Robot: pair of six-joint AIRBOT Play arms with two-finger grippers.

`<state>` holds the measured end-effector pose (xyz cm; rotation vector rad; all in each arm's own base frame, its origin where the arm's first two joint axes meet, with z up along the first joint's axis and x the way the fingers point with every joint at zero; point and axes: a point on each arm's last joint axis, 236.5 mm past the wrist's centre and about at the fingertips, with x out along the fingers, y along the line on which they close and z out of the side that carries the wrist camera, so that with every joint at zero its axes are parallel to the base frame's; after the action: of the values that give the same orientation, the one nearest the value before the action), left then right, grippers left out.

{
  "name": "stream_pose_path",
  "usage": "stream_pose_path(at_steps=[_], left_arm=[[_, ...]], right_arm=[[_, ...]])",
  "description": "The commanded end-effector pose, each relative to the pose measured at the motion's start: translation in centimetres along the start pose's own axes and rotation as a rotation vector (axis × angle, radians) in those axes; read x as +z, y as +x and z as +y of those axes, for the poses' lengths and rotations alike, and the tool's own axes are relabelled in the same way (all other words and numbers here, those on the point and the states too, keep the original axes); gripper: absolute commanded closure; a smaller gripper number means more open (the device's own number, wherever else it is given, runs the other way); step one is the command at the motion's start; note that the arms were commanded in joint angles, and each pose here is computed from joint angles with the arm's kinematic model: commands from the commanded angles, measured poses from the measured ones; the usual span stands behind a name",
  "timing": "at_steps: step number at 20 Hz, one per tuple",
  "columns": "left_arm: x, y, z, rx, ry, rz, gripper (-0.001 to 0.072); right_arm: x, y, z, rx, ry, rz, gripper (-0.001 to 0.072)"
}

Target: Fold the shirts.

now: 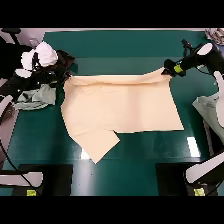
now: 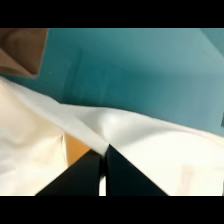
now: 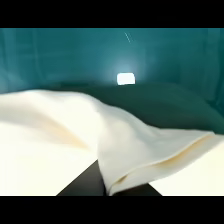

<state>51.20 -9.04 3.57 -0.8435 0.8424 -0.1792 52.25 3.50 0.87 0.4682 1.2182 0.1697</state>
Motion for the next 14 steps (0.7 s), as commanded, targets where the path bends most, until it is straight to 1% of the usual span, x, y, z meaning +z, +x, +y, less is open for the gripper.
stream_pose_path(at_steps=[1, 5, 10, 11, 12, 14], left_arm=[[-1.6, -0.3, 0.5, 0.017, 0.055, 0.073, 0.0673], [-3.2, -0.4, 2.8, 0.106, 0.154, 0.145, 0.0673], [-5.6, -0.7, 3.9, 0.132, 0.174, 0.254, 0.0666], [-5.9, -0.8, 4.1, 0.137, 0.179, 0.267, 0.0475], [-6.1, -0.8, 4.1, 0.138, 0.183, 0.278, 0.0393], [-6.7, -1.0, 4.1, 0.133, 0.210, 0.307, 0.0394]], right_arm=[[-2.5, 0.1, -1.1, -0.039, -0.018, 0.110, 0.0681], [-4.6, 1.8, -2.3, -0.102, -0.038, 0.171, 0.0681], [-6.4, 3.3, -2.5, -0.112, -0.038, 0.212, 0.0680], [-6.3, 3.4, -2.5, -0.112, -0.039, 0.206, 0.0680], [-6.1, 3.4, -2.5, -0.112, -0.039, 0.199, 0.0680], [-6.0, 3.3, -2.5, -0.113, -0.038, 0.198, 0.0680]])
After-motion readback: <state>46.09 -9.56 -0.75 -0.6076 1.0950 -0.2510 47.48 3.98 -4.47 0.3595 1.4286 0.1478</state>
